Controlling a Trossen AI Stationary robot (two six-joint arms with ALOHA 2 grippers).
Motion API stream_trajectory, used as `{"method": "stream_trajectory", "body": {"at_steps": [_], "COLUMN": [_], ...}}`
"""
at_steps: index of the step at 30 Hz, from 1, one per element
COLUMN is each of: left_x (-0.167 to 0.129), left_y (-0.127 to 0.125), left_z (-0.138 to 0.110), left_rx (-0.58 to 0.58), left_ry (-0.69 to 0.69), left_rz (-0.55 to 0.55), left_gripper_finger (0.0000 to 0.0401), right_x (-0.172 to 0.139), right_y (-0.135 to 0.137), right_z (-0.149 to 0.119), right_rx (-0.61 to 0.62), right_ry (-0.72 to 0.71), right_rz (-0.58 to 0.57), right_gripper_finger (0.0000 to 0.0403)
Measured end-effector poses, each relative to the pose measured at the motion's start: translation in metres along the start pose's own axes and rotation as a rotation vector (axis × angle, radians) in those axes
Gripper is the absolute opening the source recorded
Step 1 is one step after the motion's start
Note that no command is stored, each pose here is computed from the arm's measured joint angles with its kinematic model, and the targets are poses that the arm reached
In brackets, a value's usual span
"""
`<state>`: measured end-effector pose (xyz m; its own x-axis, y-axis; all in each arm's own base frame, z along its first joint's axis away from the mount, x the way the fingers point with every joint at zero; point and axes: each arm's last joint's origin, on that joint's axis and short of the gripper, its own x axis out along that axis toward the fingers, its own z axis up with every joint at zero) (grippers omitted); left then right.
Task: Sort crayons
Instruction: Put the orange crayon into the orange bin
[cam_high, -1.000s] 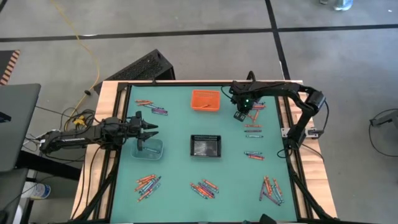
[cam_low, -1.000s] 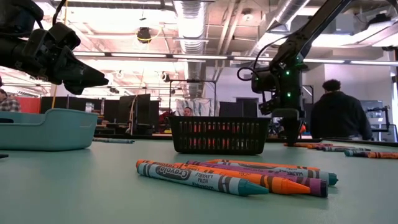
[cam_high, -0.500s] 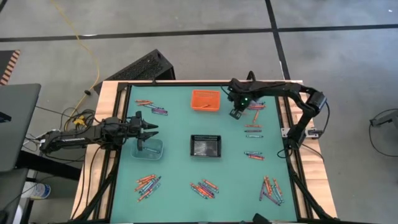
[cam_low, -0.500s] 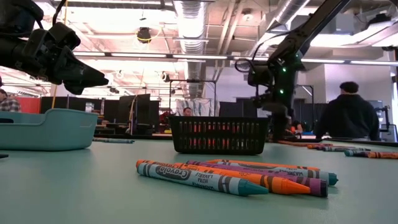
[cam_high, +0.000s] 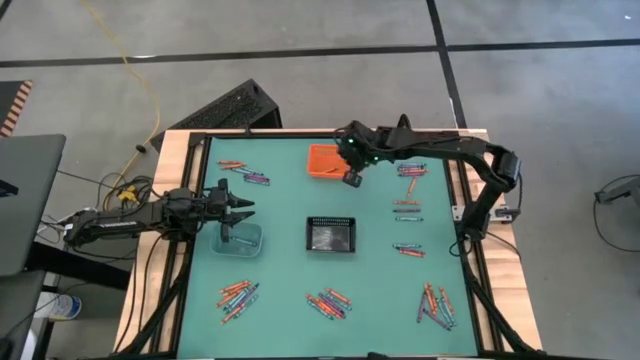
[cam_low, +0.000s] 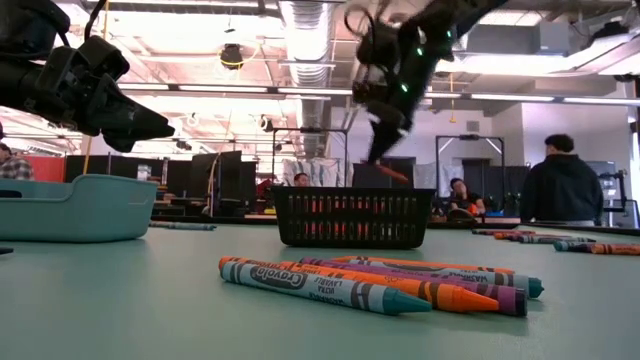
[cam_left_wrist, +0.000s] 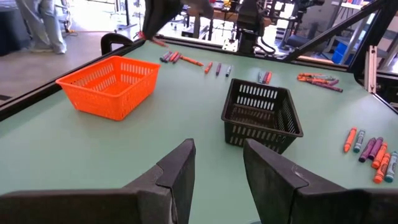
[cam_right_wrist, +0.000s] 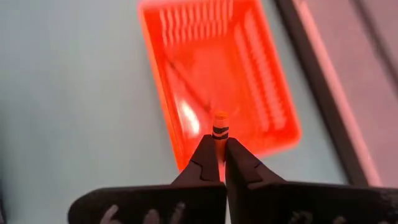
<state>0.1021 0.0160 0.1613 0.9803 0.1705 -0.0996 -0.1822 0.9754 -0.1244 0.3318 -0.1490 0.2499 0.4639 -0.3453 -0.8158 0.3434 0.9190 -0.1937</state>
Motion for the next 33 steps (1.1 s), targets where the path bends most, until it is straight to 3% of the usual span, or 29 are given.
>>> {"method": "stream_trajectory", "body": {"at_steps": [10, 15, 23, 33], "left_x": [0.0, 0.0, 0.0, 0.0], "left_y": [0.0, 0.0, 0.0, 0.0], "left_z": [0.0, 0.0, 0.0, 0.0], "left_rx": [0.0, 0.0, 0.0, 0.0], "left_ry": [0.0, 0.0, 0.0, 0.0], "left_rz": [0.0, 0.0, -0.001, 0.001], "left_gripper_finger": [0.0125, 0.0125, 0.0125, 0.0125], "right_x": [-0.01, -0.004, 0.049, 0.064], "right_y": [0.007, -0.002, 0.0, 0.0], "right_z": [0.032, 0.029, 0.025, 0.028], "right_rx": [-0.054, -0.035, -0.04, -0.04], "right_ry": [-0.265, -0.243, -0.149, -0.126], "right_rz": [-0.031, -0.045, -0.035, -0.035], "right_gripper_finger": [0.0005, 0.0005, 0.0005, 0.0034]}}
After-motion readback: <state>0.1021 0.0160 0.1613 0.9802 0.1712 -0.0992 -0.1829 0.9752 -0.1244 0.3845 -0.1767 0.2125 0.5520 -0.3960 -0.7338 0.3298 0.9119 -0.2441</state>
